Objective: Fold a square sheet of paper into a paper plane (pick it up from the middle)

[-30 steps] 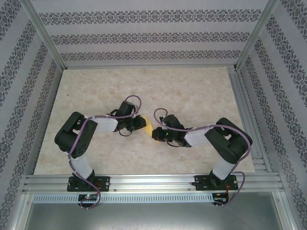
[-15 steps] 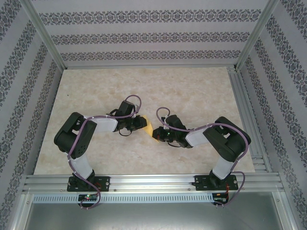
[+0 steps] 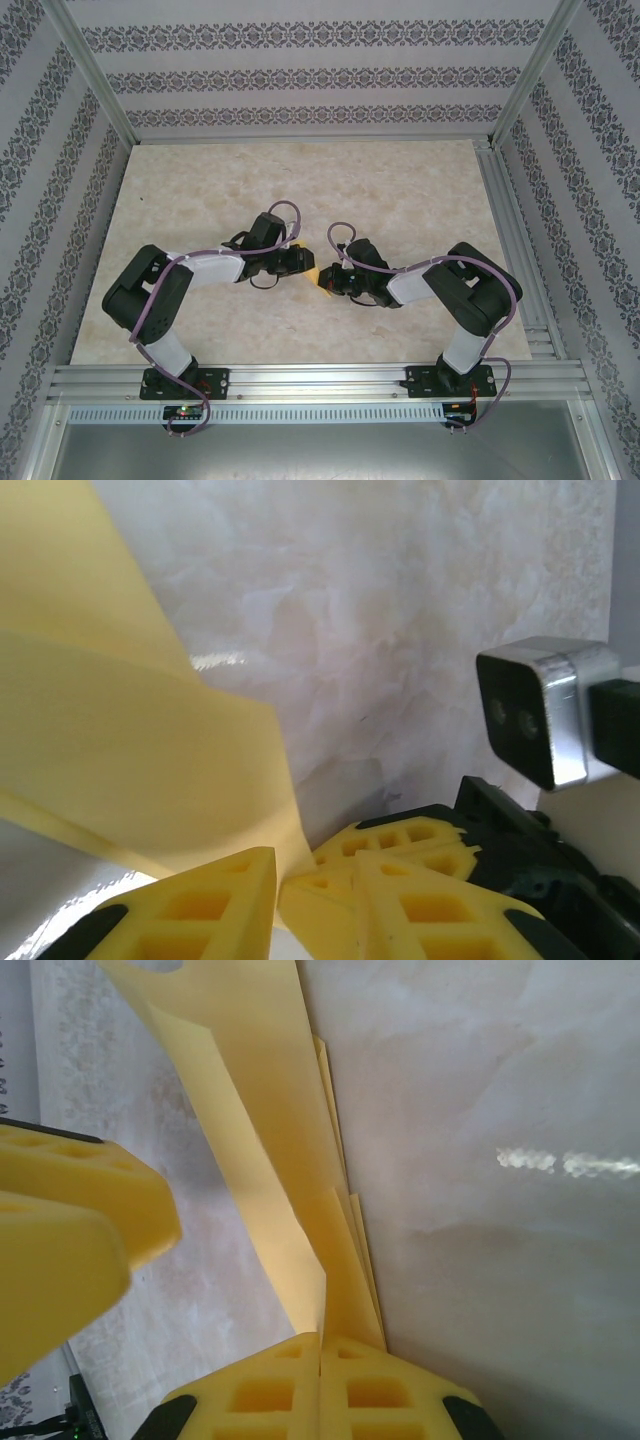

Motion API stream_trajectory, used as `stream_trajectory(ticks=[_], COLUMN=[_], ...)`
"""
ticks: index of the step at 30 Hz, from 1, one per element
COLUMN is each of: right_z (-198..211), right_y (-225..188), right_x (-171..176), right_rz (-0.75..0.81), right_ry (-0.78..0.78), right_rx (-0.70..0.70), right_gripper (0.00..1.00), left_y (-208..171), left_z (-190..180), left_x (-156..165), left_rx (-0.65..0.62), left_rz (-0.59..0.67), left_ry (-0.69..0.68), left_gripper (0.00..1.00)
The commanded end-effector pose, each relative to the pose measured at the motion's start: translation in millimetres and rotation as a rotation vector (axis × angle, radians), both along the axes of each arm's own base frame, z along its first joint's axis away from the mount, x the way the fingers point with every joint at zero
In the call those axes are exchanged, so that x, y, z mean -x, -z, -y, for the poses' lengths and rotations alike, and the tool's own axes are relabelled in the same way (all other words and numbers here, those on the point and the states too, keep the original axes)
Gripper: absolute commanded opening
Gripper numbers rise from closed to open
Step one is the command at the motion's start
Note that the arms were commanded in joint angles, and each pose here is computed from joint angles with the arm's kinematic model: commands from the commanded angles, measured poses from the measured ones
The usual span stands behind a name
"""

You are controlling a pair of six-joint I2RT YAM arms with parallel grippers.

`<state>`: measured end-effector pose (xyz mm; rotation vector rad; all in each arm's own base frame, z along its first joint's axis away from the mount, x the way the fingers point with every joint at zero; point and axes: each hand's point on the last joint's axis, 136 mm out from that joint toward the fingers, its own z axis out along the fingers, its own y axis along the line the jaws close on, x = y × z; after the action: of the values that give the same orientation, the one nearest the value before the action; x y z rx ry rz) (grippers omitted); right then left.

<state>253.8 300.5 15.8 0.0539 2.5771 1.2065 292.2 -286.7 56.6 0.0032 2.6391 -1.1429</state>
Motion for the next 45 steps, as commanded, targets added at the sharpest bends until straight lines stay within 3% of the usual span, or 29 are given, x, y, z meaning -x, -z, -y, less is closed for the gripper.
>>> stream_trajectory(ticks=[1, 10, 20, 34, 45], right_z=[18, 17, 16, 15, 26], right_y=[34, 39, 39, 9, 20], right_x=[9, 11, 12, 14, 29], right_rz=[-0.098, -0.113, -0.119, -0.081, -0.126], right_ry=[0.035, 0.024, 0.017, -0.031, -0.047], right_rx=[0.098, 0.102, 0.104, 0.089, 0.127], right_gripper=[0.0, 0.0, 0.0, 0.16, 0.07], left_y=[5, 11, 31, 52, 56], left_z=[2, 11, 4, -11, -14], left_x=[4, 2, 0, 3, 5], left_rx=[-0.008, 0.01, -0.057, -0.159, -0.176], left_rz=[0.016, -0.002, -0.059, -0.13, -0.142], left_ry=[0.02, 0.038, -0.012, -0.065, -0.074], left_gripper=[0.26, 0.24, 0.21, 0.2, 0.19])
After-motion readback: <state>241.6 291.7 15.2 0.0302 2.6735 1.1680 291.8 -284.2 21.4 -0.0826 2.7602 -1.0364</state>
